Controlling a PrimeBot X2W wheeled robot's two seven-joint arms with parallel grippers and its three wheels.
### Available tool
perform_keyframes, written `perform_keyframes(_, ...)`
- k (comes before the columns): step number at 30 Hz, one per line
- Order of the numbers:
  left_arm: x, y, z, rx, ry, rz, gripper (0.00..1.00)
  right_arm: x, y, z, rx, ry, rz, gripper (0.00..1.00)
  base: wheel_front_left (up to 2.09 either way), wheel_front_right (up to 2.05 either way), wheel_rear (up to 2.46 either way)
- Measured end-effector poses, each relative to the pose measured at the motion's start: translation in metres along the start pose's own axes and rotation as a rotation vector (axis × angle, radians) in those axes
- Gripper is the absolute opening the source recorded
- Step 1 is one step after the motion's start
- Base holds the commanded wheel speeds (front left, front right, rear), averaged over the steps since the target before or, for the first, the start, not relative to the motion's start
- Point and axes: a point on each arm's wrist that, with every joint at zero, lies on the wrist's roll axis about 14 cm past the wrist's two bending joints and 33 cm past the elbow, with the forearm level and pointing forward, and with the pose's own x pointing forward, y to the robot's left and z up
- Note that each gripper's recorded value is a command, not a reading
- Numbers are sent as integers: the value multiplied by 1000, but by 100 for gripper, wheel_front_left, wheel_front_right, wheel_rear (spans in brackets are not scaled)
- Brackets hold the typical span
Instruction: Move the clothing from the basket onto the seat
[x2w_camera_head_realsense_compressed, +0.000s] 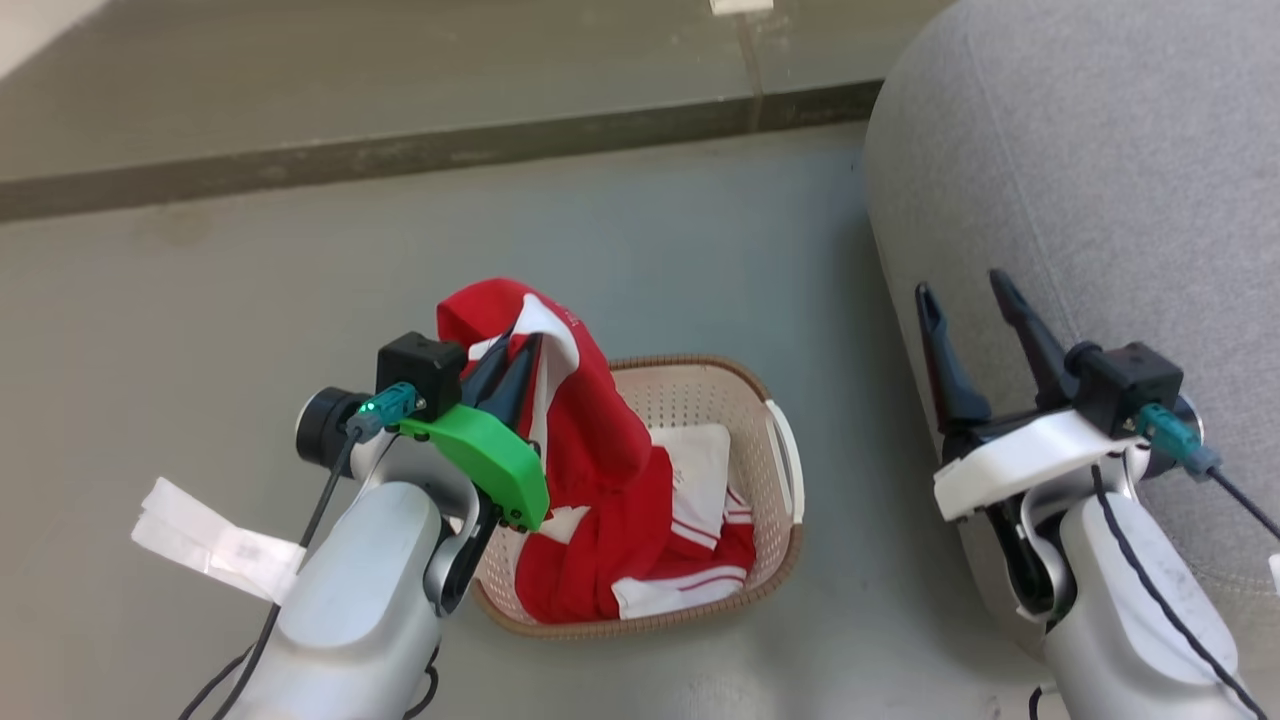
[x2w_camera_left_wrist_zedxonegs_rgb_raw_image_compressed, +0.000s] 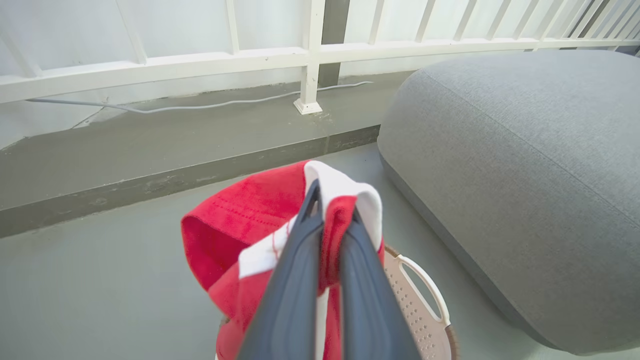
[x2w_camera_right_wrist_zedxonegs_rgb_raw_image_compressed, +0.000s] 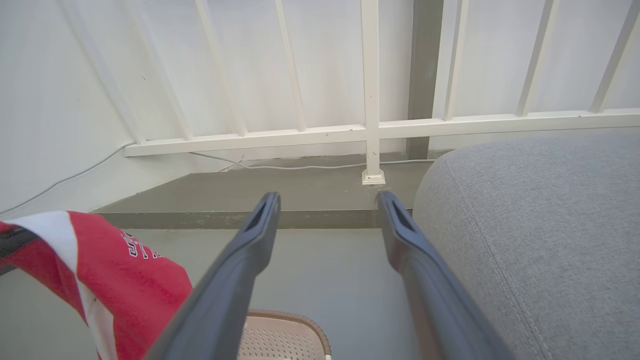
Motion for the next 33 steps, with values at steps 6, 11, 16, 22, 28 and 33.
perform_keyframes(6,-5,-16,47,23,-131,-29,0,-16,10,3,7,-2,15,100,0,0,0)
perform_keyframes(11,-15,-33,91,34,-260,-60,0,-28,16,5,14,-7,23,100,0,0,0)
perform_keyframes(16,-27,-48,120,48,-352,-87,0,-37,23,9,15,-18,36,100,0,0,0)
perform_keyframes(22,-42,-68,137,51,-416,-126,0,-46,25,12,16,-27,36,100,0,0,0)
perform_keyframes(28,-53,-80,140,49,-442,-143,0,-53,27,13,25,-33,35,100,0,0,0)
perform_keyframes(33,-57,-85,139,46,-445,-155,0,-54,29,15,25,-39,38,100,0,0,0)
